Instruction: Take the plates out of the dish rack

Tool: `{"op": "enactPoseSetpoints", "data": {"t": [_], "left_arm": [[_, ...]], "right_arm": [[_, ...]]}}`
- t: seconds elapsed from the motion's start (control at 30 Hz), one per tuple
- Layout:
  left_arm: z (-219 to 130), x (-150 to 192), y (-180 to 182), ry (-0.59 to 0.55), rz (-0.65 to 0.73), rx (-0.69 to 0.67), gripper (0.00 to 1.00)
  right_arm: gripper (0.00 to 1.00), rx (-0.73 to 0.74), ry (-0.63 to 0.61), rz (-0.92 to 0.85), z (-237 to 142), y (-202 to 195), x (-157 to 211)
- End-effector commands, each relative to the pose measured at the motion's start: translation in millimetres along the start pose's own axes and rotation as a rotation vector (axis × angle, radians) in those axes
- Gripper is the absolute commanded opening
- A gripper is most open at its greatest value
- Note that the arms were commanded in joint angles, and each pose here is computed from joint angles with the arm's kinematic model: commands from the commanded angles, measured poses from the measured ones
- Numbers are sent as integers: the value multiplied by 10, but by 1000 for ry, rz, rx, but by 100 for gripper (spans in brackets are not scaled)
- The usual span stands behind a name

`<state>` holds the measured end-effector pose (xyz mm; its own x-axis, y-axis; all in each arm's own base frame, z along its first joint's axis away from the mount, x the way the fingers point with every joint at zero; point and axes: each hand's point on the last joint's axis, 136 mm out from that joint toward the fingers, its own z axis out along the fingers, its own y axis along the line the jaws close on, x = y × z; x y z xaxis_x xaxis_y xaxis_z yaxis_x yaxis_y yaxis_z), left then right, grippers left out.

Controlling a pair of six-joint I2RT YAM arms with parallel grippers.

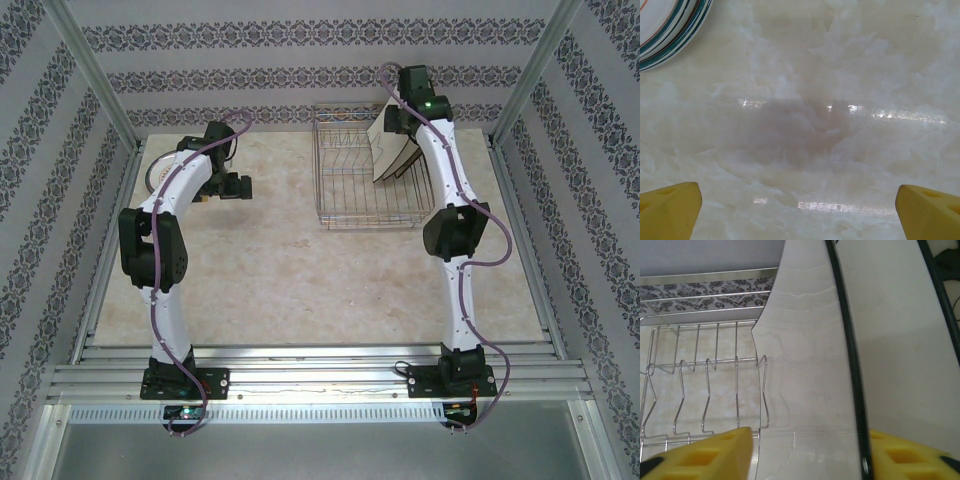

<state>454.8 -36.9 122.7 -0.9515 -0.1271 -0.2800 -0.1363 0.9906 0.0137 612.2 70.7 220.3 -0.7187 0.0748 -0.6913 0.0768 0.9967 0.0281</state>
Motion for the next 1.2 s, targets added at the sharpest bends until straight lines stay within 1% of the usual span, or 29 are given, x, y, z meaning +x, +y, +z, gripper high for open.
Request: {"op": "enactPoseSetpoints", "data": {"t": [0.0,0.1,0.17,0.23,0.33,0.37,0.43,0.6,0.73,0.77,0.93,1.17], "left_arm": [[33,58,-26,23,19,-7,100],[44,70,-18,24,18,-9,100],[45,76,-14,22,18,-11,100],[48,88,-10,23,16,-11,100],[53,92,-9,20,16,-12,100],[55,98,-4,22,15,-12,100],[45,93,1,17,13,-14,100],[15,75,-26,4,5,2,100],[10,83,-28,2,4,7,100],[9,83,-32,0,6,7,100],[13,110,-31,-1,0,10,100],[-42,129,-13,-11,-6,11,100]], "right_arm": [[50,-52,4,-2,40,195,29],[48,-51,9,2,47,207,46],[39,-50,8,6,43,210,45],[36,-46,6,14,32,204,37],[26,-47,-3,21,-11,205,8],[25,-46,-7,25,-26,202,-6],[17,-42,-12,33,-62,204,-22],[10,-54,-25,48,-137,253,-60],[1,-50,-47,46,-223,275,-116],[0,-48,-52,45,-245,272,-131],[0,-33,-99,51,-419,247,-262],[0,13,-182,52,-761,131,-482]]}}
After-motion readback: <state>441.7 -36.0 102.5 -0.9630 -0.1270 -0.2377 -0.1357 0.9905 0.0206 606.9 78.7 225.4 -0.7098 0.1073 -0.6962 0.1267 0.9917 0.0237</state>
